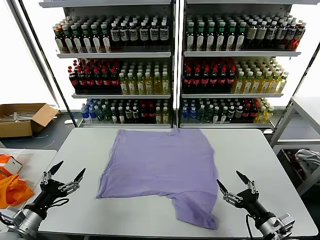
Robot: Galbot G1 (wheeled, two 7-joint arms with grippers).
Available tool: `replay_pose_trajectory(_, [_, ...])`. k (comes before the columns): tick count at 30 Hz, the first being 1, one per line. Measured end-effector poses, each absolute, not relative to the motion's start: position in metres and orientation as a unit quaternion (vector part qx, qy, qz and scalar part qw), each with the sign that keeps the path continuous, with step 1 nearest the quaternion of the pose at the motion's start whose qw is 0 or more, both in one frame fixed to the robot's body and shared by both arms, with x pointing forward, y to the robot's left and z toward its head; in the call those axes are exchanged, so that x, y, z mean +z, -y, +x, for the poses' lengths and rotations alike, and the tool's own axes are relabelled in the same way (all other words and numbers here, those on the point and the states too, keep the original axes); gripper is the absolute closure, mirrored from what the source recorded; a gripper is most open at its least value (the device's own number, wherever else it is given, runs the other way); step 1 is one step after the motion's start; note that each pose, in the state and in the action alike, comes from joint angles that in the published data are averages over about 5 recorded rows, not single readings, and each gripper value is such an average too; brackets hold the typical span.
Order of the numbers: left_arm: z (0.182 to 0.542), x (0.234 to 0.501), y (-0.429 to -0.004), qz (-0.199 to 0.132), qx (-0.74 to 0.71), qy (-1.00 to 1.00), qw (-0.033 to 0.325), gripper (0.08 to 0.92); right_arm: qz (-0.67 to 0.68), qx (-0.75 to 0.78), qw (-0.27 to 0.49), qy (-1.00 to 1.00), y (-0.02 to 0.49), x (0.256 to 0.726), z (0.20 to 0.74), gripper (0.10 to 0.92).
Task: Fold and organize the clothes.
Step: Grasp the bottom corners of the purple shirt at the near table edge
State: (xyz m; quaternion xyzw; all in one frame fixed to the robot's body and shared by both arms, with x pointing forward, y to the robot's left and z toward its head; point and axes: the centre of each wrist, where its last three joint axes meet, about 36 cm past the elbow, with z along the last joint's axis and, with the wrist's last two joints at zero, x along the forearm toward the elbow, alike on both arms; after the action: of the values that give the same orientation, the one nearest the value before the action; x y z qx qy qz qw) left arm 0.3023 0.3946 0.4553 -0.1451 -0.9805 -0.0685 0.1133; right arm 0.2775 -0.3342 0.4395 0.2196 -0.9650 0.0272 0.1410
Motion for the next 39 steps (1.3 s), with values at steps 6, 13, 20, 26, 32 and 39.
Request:
replay_pose_trajectory(6, [0.305,0.452,-0.384,-0.156,-0.059,0.971,0.172,0.177,0.236,0.032,0.195,0.952,0.327,0.446,0.269,0.2])
replay_pose_trajectory(13, [0.308,0.44,-0.372,-0.167,-0.037,0.955,0.241,0.177,0.253,0.038,0.253,0.933,0.315,0.446,0.262,0.2])
replay_pose_trajectory(20, [0.31,0.427,-0.364,-0.172,-0.016,0.944,0.281,0.177,0.261,0.035,0.287,0.921,0.304,0.44,0.259,0.2])
replay_pose_trajectory(26, [0.314,0.418,-0.362,-0.168,0.002,0.94,0.296,0.177,0.266,0.03,0.303,0.915,0.298,0.435,0.259,0.2])
replay_pose_trajectory(32, [0.32,0.41,-0.363,-0.164,0.017,0.938,0.304,0.177,0.267,0.024,0.316,0.91,0.292,0.427,0.257,0.235])
replay_pose_trajectory(39, [0.326,0.402,-0.363,-0.163,0.029,0.936,0.309,0.218,0.267,0.016,0.32,0.909,0.287,0.422,0.257,0.423])
